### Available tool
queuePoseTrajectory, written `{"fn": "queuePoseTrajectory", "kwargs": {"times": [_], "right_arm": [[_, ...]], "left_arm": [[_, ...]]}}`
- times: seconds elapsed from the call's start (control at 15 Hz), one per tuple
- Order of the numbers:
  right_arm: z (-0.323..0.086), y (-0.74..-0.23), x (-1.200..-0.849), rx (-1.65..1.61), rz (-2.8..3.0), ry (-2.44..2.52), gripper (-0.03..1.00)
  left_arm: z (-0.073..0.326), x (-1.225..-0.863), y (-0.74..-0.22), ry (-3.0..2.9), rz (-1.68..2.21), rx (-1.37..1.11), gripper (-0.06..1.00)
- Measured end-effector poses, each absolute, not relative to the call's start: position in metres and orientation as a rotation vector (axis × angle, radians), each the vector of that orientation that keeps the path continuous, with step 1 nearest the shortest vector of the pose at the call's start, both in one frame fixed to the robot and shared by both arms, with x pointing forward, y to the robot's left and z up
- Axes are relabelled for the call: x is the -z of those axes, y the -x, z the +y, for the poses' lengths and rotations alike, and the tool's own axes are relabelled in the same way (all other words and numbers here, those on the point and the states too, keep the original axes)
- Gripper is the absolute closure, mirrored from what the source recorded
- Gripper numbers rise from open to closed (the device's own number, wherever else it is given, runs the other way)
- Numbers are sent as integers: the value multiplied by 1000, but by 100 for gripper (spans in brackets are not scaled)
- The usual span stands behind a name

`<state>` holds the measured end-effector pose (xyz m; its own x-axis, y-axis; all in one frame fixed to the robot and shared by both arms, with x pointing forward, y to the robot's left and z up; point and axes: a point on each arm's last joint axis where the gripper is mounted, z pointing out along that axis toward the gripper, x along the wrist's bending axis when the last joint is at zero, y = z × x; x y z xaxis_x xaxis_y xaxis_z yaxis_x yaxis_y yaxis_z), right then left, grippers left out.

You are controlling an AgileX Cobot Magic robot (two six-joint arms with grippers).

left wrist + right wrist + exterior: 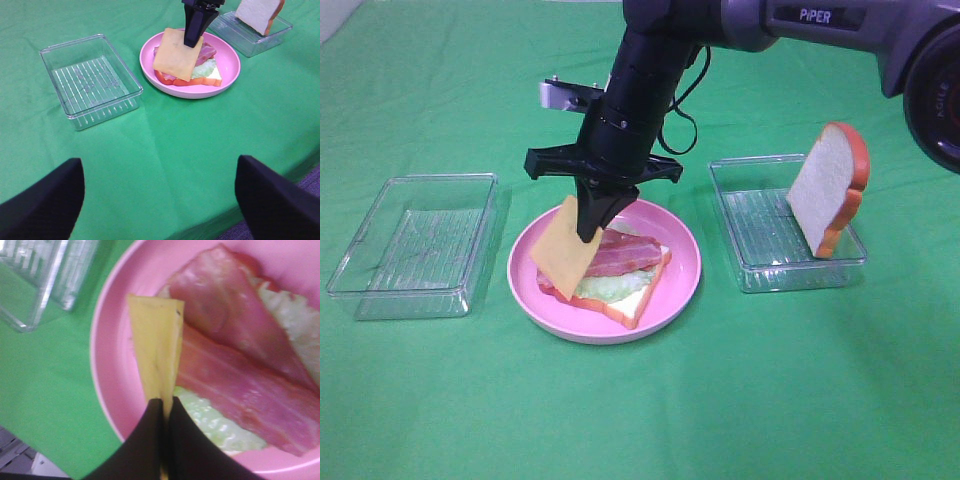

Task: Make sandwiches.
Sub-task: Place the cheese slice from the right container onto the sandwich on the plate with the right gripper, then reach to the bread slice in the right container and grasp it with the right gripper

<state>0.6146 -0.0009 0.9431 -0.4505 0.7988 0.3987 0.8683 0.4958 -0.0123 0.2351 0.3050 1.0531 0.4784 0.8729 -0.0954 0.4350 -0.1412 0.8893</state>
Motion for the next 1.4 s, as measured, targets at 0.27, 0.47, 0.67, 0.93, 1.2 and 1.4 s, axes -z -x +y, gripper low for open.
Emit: {"fn": "queuePoseTrajectory", "kwargs": {"times": [0.27,0.47,0.67,0.93,1.2,1.4], "right_arm": [[-13,-622,-937,150,-2478,1539,93],[-16,-623,-936,130,-2504,1550,56],[-20,-626,-935,94,-2559,1564,33],[-44,-633,-986,187,-2648,1665,28],[-97,-649,-1035,331,-2577,1864,28],[-155,-664,-1062,404,-2484,2058,22]], "left_arm": [[305,-1053,-235,-1760,1114,-568,17],[305,-1053,-235,-1760,1114,-568,17],[305,-1053,-235,-1760,1114,-568,17],[305,-1053,-235,-1760,1114,-568,17],[305,-1053,-235,-1760,1114,-568,17],[305,-1053,-235,-1760,1114,-568,17]]}}
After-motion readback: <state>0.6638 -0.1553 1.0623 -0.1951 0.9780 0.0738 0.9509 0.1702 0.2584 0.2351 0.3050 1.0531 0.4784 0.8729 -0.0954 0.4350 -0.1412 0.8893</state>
